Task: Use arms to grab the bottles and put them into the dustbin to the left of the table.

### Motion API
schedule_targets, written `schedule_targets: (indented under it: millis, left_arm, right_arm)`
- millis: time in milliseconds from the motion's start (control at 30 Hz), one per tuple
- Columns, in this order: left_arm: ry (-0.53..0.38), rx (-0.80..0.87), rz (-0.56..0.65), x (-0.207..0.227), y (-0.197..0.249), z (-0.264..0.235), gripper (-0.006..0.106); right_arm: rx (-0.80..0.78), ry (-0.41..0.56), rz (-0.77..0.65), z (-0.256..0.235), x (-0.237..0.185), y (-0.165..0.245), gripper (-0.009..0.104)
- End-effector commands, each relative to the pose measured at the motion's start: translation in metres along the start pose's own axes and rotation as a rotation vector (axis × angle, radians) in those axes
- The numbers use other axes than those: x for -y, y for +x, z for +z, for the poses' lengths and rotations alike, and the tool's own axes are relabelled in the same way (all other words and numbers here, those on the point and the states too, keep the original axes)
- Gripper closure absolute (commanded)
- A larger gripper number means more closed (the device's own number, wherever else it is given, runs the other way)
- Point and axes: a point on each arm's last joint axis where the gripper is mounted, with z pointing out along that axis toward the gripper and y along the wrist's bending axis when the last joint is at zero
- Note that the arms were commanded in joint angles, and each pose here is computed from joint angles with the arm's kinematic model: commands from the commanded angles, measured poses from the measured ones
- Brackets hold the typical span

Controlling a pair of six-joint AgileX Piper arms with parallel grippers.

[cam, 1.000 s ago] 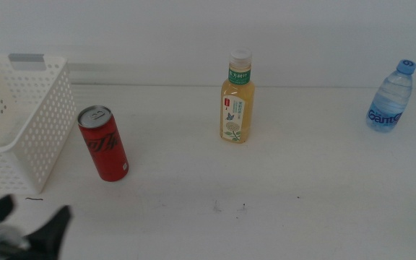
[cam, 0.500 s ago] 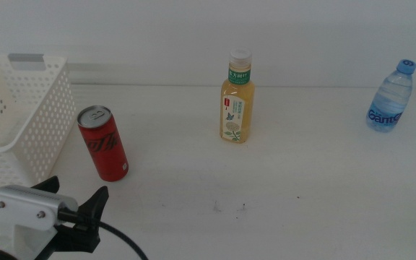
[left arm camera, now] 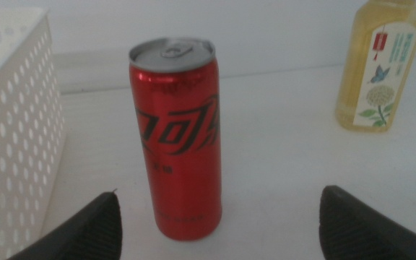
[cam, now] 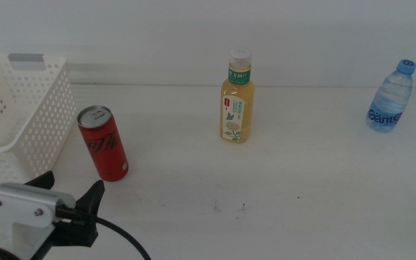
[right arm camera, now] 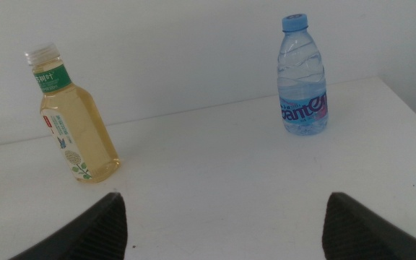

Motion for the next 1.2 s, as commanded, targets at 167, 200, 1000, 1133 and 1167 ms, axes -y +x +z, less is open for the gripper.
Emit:
schedule_targets:
  millis: [167,200,1000,1133,1167]
  left_arm:
    - [0.014,0.064,0.013,0.001,-0.006,-0.001,0.007]
    - [0.021,0.062,0.045,0.002,-0.005,-0.001,0.007]
    - [-0.083,-0.047,0.007,-0.002,0.019,0.067,0.007]
    - [-0.088,-0.046,0.01,-0.001,0.019,0.082,0.007]
    - [-0.097,-0.046,0.005,-0.002,0.018,0.086,0.007]
  right_arm:
    - [0.015,0.005,-0.015,0.0,0.0,-0.001,0.009]
    - [0.015,0.005,-0.015,0.0,0.0,-0.001,0.009]
    - [0.015,0.005,-0.015,0.0,0.0,-0.001,0.009]
    - [0.015,0.005,-0.015,0.0,0.0,-0.001,0.009]
    - [0.015,0.005,-0.015,0.0,0.0,-0.001,0.009]
